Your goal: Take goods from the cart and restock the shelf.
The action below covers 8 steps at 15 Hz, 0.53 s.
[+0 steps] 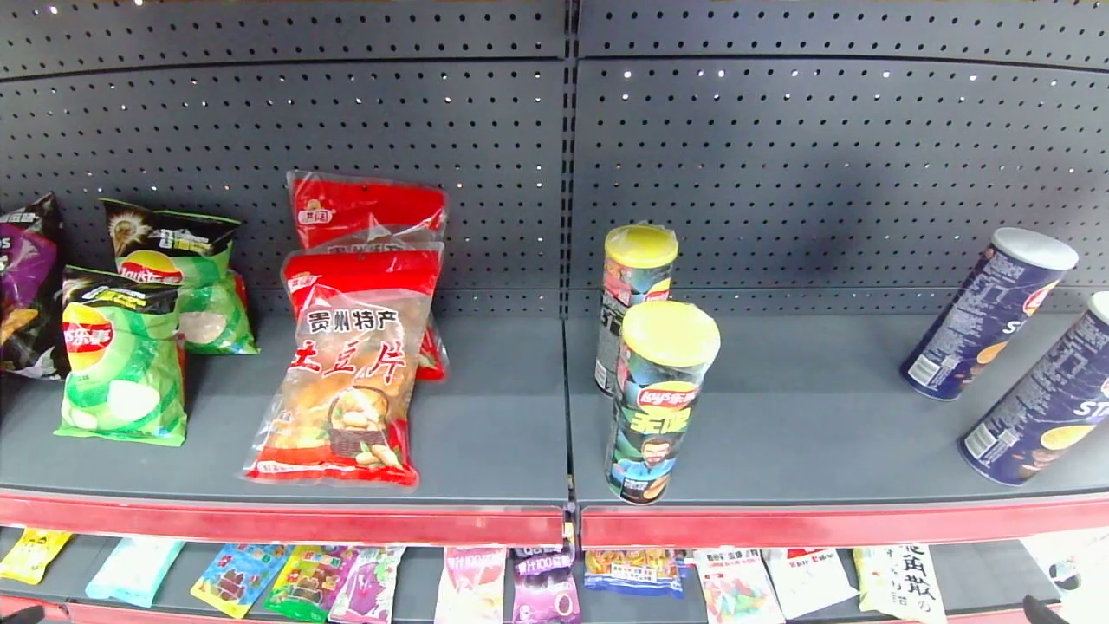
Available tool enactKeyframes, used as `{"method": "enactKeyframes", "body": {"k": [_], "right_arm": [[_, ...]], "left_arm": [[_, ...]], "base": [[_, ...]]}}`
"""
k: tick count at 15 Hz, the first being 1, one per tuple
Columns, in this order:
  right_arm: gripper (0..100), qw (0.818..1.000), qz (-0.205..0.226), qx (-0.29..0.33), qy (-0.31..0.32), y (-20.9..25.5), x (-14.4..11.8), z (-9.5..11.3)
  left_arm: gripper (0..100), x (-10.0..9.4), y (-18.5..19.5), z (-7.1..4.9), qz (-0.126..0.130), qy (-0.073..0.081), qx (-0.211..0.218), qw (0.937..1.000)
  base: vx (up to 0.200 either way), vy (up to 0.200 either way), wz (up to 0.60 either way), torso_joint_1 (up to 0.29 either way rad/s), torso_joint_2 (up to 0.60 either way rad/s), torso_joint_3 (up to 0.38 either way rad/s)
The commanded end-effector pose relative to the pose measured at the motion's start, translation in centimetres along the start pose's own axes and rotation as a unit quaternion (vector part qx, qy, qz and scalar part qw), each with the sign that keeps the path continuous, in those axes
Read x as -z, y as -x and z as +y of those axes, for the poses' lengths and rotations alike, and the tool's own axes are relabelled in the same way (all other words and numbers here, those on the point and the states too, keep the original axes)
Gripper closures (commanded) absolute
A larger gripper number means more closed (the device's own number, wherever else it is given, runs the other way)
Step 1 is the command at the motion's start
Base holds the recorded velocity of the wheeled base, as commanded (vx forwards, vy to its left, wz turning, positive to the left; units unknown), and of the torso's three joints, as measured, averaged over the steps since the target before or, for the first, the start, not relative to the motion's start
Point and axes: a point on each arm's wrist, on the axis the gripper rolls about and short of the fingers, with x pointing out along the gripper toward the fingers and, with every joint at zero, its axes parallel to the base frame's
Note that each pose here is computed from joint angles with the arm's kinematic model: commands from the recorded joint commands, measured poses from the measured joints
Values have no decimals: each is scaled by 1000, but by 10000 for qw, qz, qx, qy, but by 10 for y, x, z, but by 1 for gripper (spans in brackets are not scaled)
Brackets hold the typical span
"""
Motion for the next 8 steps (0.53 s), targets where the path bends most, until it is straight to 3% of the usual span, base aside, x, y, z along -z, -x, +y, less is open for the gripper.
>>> {"method": "enactKeyframes", "body": {"k": [1,4,5,7,8], "right_arm": [[0,9998,26,215,4,0,1,-1],[0,9998,111,153,7,-1,4,0],[0,9999,119,76,0,0,8,0],[0,10000,22,-38,-4,2,10,1],[0,9999,-83,-81,-5,5,16,2]], "left_arm": [[0,20,19,1,-608,229,-609,9960],[0,28,22,0,-880,149,-182,9958],[0,31,23,-1,-1077,92,-93,9941],[0,35,23,-1,-1159,-10,-6,9933],[0,37,24,-1,-1220,-289,-33,9921]], "base": [[0,0,0,0,0,0],[0,0,0,0,0,0],[0,0,0,0,0,0],[0,0,0,0,0,0],[0,0,0,0,0,0]]}}
